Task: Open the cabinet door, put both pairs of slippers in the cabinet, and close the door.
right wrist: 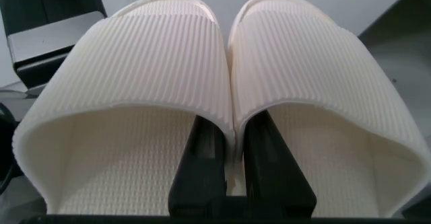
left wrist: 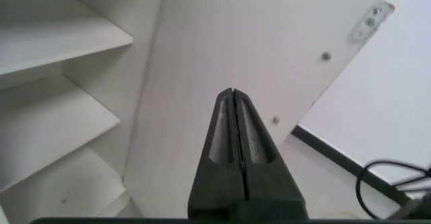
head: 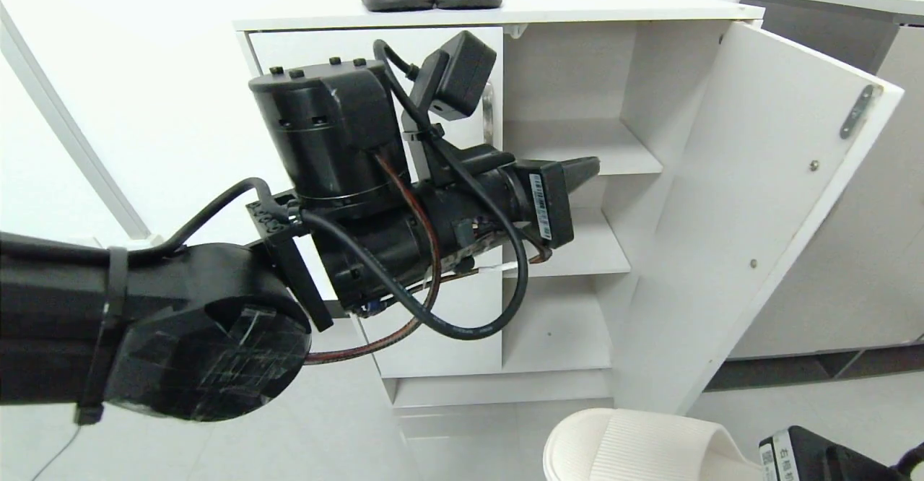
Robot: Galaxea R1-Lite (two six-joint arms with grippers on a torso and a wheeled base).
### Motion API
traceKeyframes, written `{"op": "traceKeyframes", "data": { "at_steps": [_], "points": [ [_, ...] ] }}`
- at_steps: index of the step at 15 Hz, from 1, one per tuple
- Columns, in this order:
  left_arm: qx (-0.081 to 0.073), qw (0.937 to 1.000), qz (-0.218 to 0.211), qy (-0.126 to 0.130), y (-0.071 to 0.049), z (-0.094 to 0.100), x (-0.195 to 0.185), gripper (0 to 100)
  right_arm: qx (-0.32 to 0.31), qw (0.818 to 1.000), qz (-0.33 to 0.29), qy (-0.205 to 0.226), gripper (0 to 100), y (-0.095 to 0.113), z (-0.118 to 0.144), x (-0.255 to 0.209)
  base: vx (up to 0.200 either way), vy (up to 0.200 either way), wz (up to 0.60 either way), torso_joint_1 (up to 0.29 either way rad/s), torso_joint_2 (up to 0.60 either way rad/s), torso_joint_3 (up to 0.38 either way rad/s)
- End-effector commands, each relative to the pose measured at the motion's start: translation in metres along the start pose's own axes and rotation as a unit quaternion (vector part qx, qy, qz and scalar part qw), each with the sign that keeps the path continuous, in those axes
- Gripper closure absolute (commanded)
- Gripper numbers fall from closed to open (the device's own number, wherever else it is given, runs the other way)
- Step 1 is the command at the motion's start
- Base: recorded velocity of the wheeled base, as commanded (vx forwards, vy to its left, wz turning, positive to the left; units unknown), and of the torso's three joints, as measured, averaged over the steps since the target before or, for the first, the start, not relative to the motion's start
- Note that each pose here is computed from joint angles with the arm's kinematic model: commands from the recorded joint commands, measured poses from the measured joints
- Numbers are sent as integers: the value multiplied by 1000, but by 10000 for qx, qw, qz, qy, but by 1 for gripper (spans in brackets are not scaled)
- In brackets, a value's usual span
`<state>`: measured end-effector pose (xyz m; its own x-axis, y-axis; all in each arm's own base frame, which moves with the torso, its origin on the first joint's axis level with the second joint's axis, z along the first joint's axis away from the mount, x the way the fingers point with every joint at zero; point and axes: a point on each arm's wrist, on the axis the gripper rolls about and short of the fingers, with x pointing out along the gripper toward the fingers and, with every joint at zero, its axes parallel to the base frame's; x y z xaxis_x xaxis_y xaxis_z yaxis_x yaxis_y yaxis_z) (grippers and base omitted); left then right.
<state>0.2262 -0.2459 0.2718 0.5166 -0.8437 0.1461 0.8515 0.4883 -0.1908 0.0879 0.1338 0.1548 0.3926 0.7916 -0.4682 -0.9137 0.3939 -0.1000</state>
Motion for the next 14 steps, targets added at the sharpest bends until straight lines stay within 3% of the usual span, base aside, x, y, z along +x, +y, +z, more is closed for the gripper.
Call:
{"op": "traceKeyframes", "data": {
  "at_steps": [1,3,5,6,8,10,11,12,13,14],
  "points": [
    [38,9998,161,-126,4,12,-24,100,84,10000,-40,26,100,-2,3,4,0,0,0,0,0,0],
    [91,9989,417,-191,7,23,-63,100,397,9985,-368,-57,100,-12,15,11,0,0,0,0,0,0],
    [155,9956,893,-246,9,32,-122,100,987,9892,-1074,-109,100,-23,29,22,0,0,0,0,0,0],
    [165,9922,1216,-231,4,35,-156,100,1314,9806,-1450,-126,100,-28,37,31,0,0,0,0,0,0],
    [161,9784,2051,-211,-14,41,-215,100,1684,9605,-2206,-187,100,-38,52,49,0,0,0,0,0,0],
    [203,9513,3077,36,-43,31,-281,100,2083,9331,-2922,-230,100,-47,61,71,0,0,0,0,0,0],
    [498,9340,3537,80,-57,21,-314,100,2194,9207,-3220,-220,100,-53,62,77,0,0,0,0,0,0],
    [785,9015,4256,90,-69,7,-339,100,2223,9135,-3402,-182,100,-57,60,79,0,0,0,0,0,0],
    [900,8657,4922,-112,-84,-8,-357,100,2225,9127,-3423,-181,100,-57,59,80,0,0,0,0,0,0],
    [950,8521,5140,-251,-91,-15,-363,100,2218,9128,-3423,-202,100,-57,60,79,0,0,0,0,0,0]
  ]
}}
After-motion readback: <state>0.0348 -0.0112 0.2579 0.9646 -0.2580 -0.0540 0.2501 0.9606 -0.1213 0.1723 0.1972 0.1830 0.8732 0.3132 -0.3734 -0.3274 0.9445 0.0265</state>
